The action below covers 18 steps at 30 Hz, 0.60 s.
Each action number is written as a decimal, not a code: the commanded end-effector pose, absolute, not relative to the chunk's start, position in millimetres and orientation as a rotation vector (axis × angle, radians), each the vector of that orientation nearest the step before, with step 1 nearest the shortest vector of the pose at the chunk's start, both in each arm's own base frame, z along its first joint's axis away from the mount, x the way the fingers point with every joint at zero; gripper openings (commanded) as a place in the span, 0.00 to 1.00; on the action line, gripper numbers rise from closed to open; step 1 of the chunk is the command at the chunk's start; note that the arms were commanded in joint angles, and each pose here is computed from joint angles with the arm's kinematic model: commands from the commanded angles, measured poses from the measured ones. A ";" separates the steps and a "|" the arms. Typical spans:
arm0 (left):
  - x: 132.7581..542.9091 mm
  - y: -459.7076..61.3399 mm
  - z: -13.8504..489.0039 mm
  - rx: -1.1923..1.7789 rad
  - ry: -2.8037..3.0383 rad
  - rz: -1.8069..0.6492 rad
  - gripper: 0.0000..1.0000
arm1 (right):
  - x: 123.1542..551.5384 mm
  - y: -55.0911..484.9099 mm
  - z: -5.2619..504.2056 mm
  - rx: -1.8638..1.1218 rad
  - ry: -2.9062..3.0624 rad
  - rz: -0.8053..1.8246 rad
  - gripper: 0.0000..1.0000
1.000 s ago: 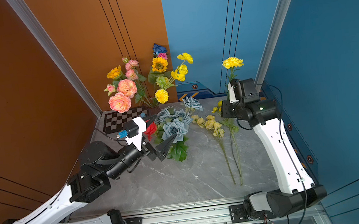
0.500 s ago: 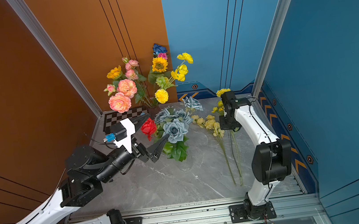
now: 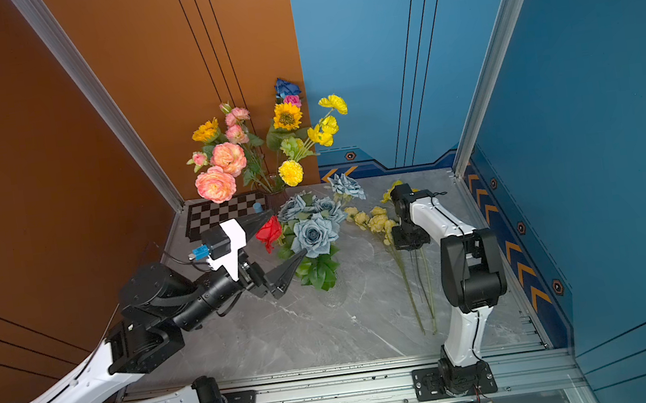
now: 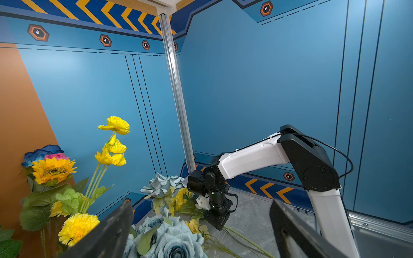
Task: Pick out yellow flowers from the vase
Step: Place the flower at the center of the board.
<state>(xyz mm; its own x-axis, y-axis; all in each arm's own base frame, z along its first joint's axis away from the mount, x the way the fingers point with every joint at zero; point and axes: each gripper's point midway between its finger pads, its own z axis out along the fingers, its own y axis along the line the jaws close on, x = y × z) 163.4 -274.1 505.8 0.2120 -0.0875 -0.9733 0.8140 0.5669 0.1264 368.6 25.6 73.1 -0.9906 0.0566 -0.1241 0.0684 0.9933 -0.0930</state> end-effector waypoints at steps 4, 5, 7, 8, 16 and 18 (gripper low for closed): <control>152.3 -286.2 488.8 0.818 1.224 -0.780 0.98 | 364.7 20.2 50.8 0.076 3.037 -0.214 0.08; 151.2 -287.9 485.7 0.828 1.229 -0.782 0.98 | 364.4 20.5 49.0 0.076 3.039 -0.212 0.09; 147.7 -293.0 479.4 0.856 1.244 -0.788 0.98 | 363.3 20.1 46.1 0.077 3.040 -0.213 0.11; 146.5 -295.6 475.8 0.872 1.253 -0.787 0.98 | 362.6 20.1 44.6 0.076 3.042 -0.214 0.14; 136.9 -309.6 454.2 0.941 1.297 -0.778 0.98 | 361.1 22.7 43.2 0.083 3.031 -0.184 0.49; 135.8 -310.0 454.3 0.940 1.297 -0.778 0.98 | 362.1 24.6 47.5 0.089 3.015 -0.164 0.60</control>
